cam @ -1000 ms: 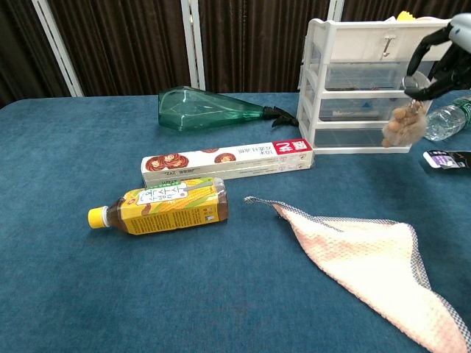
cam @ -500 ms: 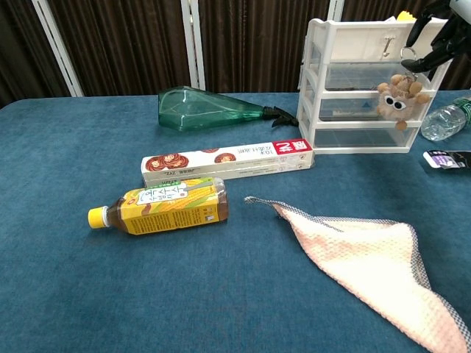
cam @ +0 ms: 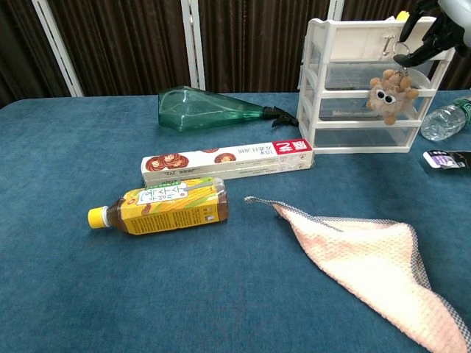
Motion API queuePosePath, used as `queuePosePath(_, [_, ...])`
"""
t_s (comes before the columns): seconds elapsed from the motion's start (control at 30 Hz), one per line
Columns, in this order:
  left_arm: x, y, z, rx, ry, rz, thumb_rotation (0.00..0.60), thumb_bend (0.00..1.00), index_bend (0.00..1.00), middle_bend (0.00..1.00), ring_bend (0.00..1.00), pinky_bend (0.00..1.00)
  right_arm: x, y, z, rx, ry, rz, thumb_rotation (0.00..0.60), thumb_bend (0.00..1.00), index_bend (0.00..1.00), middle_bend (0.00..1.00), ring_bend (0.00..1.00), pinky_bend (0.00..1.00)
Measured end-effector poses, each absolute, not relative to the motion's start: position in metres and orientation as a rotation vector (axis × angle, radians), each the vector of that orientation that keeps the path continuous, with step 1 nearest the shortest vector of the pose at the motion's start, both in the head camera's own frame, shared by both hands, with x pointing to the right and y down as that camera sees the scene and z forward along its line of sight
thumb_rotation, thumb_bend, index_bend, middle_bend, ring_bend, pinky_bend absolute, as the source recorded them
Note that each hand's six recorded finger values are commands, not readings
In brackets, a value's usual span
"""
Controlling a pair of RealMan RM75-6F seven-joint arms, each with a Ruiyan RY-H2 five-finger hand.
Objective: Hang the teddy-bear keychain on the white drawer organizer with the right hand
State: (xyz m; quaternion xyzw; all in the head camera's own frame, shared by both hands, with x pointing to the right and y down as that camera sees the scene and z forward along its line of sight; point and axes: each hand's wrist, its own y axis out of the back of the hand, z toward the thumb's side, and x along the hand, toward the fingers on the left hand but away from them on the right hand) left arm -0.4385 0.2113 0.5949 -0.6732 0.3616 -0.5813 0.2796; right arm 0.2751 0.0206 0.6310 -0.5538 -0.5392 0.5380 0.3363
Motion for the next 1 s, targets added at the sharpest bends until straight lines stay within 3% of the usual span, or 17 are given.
queuePosePath(1.0, [-0.435, 0.211, 0.593, -1.819, 0.978, -1.537, 0.6, 0.09, 0.0, 0.0, 0.0, 0.0, 0.266, 0.031, 0.638, -1.419, -1.638, 1.397, 0.6, 0.29, 0.56, 1.0, 1.0, 0.84])
